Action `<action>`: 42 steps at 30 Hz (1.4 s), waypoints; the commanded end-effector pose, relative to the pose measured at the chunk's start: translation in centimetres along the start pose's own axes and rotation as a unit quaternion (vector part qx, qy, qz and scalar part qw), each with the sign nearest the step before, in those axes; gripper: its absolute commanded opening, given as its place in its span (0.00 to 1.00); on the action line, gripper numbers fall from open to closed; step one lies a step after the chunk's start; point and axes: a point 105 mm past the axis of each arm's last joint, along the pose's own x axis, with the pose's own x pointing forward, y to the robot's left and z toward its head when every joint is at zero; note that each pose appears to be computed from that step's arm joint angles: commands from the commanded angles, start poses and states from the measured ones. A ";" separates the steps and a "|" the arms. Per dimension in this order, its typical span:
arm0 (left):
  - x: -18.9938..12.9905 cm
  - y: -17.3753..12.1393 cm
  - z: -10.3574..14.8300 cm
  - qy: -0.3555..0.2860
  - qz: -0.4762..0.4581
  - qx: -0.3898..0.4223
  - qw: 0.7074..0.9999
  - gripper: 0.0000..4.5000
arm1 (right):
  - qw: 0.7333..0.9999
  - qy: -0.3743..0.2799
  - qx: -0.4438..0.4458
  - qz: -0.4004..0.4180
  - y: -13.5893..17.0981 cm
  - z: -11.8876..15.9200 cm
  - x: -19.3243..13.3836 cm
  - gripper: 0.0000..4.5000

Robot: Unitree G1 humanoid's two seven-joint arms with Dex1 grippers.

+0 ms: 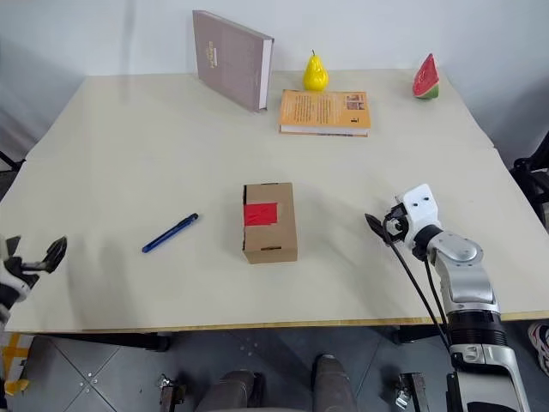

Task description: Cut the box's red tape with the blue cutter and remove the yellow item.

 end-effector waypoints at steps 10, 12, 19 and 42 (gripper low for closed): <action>5.8 -9.2 5.8 -0.056 -0.213 0.045 0.974 0.99 | 0.998 -0.013 -0.042 0.040 2.0 2.9 -1.2 1.00; 6.5 -10.6 6.6 -0.063 -0.241 0.048 0.967 0.99 | 0.998 -0.012 -0.040 0.044 2.2 3.0 -1.7 1.00; 8.1 -13.6 7.8 -0.071 -0.309 0.059 0.947 0.99 | 0.998 -0.011 -0.042 0.046 2.2 3.2 -3.1 1.00; 9.3 -18.7 8.2 -0.070 -0.412 0.071 0.906 0.01 | 0.980 0.022 -0.013 0.198 10.7 3.9 -4.6 0.00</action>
